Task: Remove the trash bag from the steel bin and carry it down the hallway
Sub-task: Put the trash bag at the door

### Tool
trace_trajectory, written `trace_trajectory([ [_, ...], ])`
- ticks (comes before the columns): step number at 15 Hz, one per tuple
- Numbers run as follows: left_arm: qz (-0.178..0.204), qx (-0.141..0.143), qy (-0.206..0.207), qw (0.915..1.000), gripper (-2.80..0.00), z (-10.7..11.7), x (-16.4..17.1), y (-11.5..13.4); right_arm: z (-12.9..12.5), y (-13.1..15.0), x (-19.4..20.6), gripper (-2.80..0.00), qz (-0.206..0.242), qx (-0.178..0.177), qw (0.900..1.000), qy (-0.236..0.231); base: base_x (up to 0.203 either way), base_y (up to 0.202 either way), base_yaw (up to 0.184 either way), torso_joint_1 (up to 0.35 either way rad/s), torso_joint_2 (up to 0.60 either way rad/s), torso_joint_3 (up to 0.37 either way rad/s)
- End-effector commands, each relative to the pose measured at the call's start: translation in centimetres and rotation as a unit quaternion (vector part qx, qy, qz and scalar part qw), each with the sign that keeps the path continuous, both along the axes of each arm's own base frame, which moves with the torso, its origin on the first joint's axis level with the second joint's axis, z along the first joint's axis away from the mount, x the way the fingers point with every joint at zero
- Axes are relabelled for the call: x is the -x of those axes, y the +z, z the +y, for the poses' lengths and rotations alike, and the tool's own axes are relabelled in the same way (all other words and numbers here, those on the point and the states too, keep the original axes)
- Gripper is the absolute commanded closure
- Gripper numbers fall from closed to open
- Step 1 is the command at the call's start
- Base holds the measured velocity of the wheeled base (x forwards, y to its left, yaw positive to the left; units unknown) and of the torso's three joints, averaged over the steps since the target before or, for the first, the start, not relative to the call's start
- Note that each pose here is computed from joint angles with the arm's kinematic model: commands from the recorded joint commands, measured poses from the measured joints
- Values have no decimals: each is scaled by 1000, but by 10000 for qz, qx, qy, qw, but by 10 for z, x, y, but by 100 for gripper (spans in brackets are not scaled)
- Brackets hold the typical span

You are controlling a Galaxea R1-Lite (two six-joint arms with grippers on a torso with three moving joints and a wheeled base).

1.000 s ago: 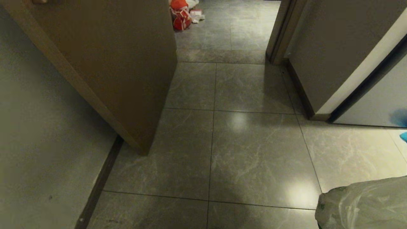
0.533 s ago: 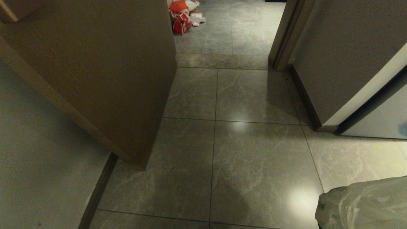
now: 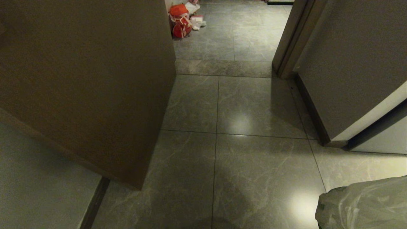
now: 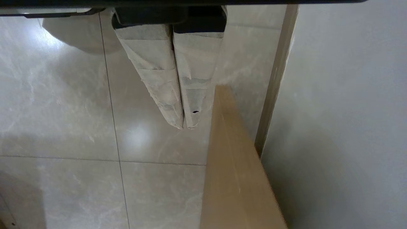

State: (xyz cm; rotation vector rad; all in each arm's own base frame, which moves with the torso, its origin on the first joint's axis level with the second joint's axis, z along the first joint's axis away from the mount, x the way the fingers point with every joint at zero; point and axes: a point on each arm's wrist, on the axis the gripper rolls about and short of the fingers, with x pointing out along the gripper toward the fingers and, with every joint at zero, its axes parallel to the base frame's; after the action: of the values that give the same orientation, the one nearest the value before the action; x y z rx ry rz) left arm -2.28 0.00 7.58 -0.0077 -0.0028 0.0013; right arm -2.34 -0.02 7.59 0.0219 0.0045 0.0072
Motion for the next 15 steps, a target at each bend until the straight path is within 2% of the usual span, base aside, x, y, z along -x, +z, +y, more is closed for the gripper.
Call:
trace_trajectory([
  [1, -9, 0, 1, 10000, 0, 0, 0, 0, 0, 0, 0, 0, 8, 2, 10000, 2, 192, 0, -1, 2, 3, 2],
  [3, -9, -7, 1, 10000, 0, 0, 0, 0, 0, 0, 0, 0, 8, 2, 10000, 2, 153, 0, 2, 1, 6, 4],
  [15, 6, -153, 0, 9999, 0, 0, 0, 0, 0, 0, 0, 0, 2, 2, 10000, -5, 1, -5, 1, 0, 1, 0],
])
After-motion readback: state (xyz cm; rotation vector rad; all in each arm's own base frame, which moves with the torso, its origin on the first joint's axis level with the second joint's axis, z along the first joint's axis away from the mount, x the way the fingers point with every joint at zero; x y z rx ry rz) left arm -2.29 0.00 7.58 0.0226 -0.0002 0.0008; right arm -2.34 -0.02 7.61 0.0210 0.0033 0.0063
